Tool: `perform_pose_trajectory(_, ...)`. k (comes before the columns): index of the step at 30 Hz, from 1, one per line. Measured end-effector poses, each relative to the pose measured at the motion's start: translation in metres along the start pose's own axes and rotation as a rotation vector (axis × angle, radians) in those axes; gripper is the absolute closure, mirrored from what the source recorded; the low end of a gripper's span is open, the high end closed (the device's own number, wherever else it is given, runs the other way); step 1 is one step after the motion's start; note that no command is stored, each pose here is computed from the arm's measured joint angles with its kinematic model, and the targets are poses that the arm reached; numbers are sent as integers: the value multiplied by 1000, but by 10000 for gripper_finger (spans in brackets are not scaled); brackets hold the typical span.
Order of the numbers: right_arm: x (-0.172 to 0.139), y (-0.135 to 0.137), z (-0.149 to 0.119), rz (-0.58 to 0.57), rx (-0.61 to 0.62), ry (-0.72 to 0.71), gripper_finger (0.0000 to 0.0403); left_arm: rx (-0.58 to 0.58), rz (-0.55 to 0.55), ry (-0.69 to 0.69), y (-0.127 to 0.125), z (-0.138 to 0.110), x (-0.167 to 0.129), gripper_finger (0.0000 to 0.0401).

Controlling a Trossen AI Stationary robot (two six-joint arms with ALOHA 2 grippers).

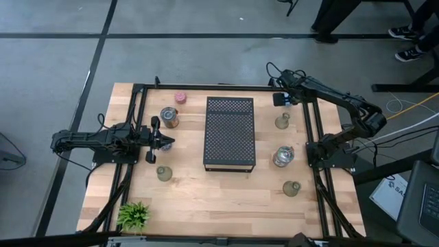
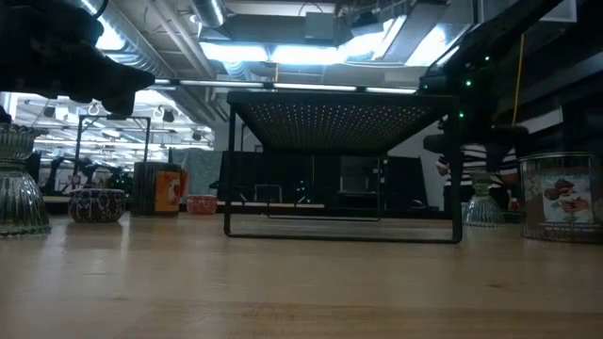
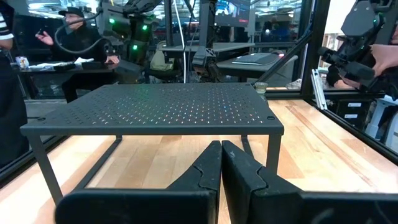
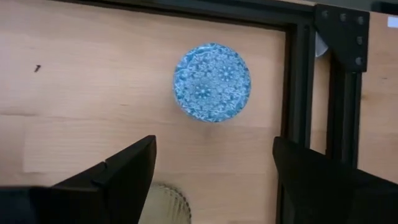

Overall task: Pick & Place candle stick holders
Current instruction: Put the patterned blue scented candle on the shelf

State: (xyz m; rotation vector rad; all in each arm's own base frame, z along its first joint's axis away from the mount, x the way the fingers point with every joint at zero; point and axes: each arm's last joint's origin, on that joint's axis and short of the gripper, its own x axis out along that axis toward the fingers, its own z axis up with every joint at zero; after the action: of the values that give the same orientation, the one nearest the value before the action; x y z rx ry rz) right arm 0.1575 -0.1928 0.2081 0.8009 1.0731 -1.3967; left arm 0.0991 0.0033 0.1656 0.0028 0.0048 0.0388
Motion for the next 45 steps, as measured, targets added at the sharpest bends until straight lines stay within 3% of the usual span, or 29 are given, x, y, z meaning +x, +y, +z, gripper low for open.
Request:
perform_pose_trajectory(14, 0, 2, 2, 20, 34, -15, 77, 0, 0, 0, 0, 0, 0, 395)
perform_pose_trajectory(25, 1, 1, 3, -24, 122, -51, 5, 0, 0, 0, 0, 0, 0, 395)
perform_pose_trajectory(45, 49, 3, 14, -85, 157, 57, 7, 1, 0, 0, 0, 0, 0, 395)
